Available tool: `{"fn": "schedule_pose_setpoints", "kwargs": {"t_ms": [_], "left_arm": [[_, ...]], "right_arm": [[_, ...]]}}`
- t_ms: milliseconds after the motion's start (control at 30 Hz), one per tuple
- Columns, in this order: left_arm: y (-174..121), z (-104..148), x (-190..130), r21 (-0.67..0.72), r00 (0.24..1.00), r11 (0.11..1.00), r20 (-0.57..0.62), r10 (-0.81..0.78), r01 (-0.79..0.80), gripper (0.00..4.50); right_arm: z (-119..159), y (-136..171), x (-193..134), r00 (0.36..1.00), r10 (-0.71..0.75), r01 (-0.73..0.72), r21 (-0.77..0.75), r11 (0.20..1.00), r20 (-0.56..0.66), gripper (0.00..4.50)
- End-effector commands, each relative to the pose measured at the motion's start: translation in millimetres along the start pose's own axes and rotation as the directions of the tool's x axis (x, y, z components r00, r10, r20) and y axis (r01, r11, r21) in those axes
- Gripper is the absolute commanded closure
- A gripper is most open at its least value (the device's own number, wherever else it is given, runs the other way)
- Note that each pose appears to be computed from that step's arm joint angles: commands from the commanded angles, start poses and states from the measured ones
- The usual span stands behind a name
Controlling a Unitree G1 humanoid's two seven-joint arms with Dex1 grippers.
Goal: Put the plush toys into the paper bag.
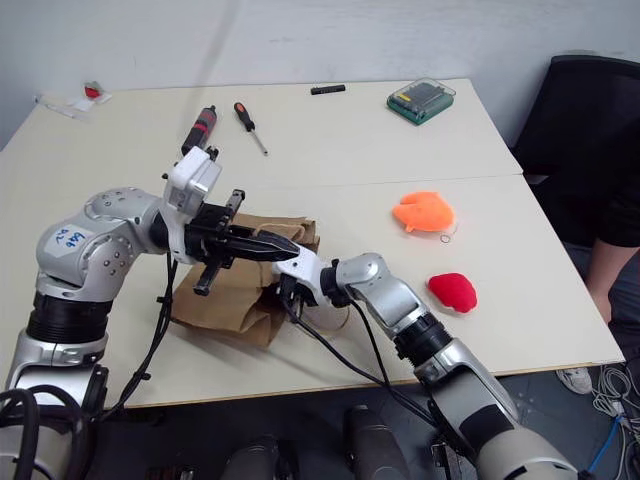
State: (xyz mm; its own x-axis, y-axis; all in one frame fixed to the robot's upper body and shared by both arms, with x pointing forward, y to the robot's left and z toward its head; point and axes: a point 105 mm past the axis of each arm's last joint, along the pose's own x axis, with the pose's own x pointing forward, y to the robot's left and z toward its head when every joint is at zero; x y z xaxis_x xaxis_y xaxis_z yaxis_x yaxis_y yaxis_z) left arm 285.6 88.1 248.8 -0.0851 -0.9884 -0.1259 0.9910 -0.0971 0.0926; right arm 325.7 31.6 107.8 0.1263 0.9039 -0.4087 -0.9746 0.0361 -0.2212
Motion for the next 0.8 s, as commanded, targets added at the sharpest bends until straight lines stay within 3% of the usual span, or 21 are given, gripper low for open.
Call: {"fn": "schedule_pose_setpoints", "kwargs": {"t_ms": [33,133,400,533,633,700,800], "left_arm": [[6.7,37.0,-8.5,0.068,0.994,0.996,0.096,0.053,-0.060,4.50],[3.4,51.5,-6.8,0.062,0.988,0.996,0.148,0.049,-0.059,4.50],[-11.7,31.6,16.2,0.063,0.995,0.998,0.097,-0.013,0.007,4.50],[-15.6,27.4,21.4,0.067,0.996,0.997,0.082,-0.034,0.028,4.50],[-16.9,26.1,23.7,0.077,0.996,0.996,0.074,-0.041,0.035,4.50],[-16.9,26.7,24.0,0.084,0.997,0.996,0.073,-0.039,0.033,4.50],[-16.5,28.0,21.8,0.089,0.997,0.996,0.074,-0.029,0.023,4.50]], "right_arm": [[-1.5,1.2,3.0,0.999,0.029,-0.033,-0.103,0.994,-0.046,4.48],[-7.3,1.0,3.8,0.996,0.036,-0.049,-0.152,0.987,-0.086,4.48],[-1.4,-0.9,12.7,0.976,0.115,-0.174,-0.348,0.921,-0.184,4.48],[1.7,1.4,18.8,0.965,0.188,-0.240,-0.320,0.917,-0.185,4.48],[28.8,6.1,26.0,0.959,0.281,-0.281,0.017,0.959,0.036,4.48],[40.4,12.3,25.2,0.930,0.330,-0.357,0.183,0.916,0.162,4.48],[43.9,18.0,25.9,0.911,0.338,-0.401,0.317,0.860,0.236,4.48]]}}
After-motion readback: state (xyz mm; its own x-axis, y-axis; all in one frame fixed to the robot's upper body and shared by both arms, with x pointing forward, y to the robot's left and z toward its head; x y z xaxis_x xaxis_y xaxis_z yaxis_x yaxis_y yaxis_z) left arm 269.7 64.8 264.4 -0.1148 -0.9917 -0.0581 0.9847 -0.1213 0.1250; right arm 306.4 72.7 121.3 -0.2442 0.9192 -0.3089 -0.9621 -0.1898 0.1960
